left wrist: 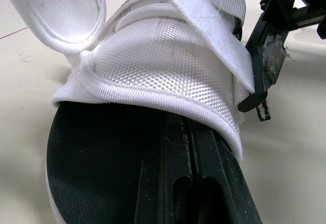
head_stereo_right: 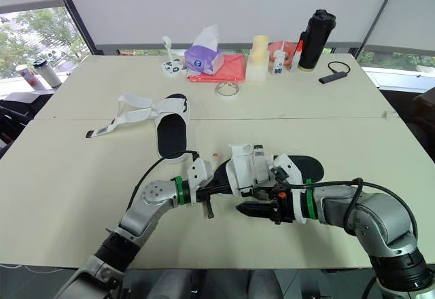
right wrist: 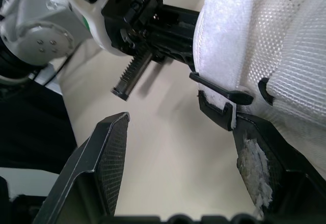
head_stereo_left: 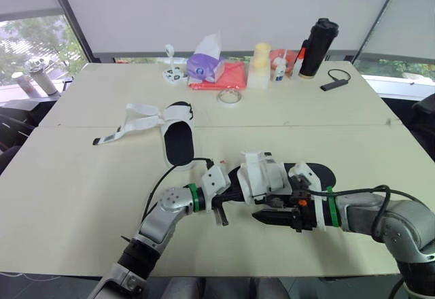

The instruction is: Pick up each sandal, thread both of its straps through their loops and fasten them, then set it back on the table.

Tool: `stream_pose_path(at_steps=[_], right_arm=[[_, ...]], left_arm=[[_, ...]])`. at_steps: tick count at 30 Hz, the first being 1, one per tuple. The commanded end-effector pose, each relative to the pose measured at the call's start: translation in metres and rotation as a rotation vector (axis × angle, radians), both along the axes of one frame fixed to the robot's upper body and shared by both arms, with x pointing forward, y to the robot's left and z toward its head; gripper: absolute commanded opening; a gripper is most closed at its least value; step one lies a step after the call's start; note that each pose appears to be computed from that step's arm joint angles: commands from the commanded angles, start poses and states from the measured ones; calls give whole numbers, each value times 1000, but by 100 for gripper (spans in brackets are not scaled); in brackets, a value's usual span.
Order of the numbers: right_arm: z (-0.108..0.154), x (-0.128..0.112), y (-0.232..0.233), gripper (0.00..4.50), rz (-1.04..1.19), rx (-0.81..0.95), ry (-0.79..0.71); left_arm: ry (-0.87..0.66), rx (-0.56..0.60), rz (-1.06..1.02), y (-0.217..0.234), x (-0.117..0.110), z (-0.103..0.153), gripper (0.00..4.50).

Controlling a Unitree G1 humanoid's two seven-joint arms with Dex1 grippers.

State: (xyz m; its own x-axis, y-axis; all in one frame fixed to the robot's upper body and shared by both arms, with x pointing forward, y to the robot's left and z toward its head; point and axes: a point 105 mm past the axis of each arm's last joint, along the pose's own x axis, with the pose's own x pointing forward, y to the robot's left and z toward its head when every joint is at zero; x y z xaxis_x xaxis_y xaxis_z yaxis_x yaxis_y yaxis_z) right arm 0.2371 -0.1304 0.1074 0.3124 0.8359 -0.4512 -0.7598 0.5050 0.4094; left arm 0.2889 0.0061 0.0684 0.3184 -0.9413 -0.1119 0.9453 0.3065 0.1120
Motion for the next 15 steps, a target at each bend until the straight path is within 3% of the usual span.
stream_pose_path(at_steps=[1, 4, 9, 15], right_arm=[[10, 3, 3, 330, 3, 25, -32], [9, 2, 4, 246, 8, 26, -20], [8, 1, 4, 5, 6, 26, 0], [4, -3, 4, 5, 18, 8, 26]], left_arm=[[97, 93, 11, 5, -6, -32, 0], [97, 92, 14, 6, -6, -32, 0], [97, 91, 13, 5, -6, -32, 0], [97, 88, 13, 5, -6, -32, 0]])
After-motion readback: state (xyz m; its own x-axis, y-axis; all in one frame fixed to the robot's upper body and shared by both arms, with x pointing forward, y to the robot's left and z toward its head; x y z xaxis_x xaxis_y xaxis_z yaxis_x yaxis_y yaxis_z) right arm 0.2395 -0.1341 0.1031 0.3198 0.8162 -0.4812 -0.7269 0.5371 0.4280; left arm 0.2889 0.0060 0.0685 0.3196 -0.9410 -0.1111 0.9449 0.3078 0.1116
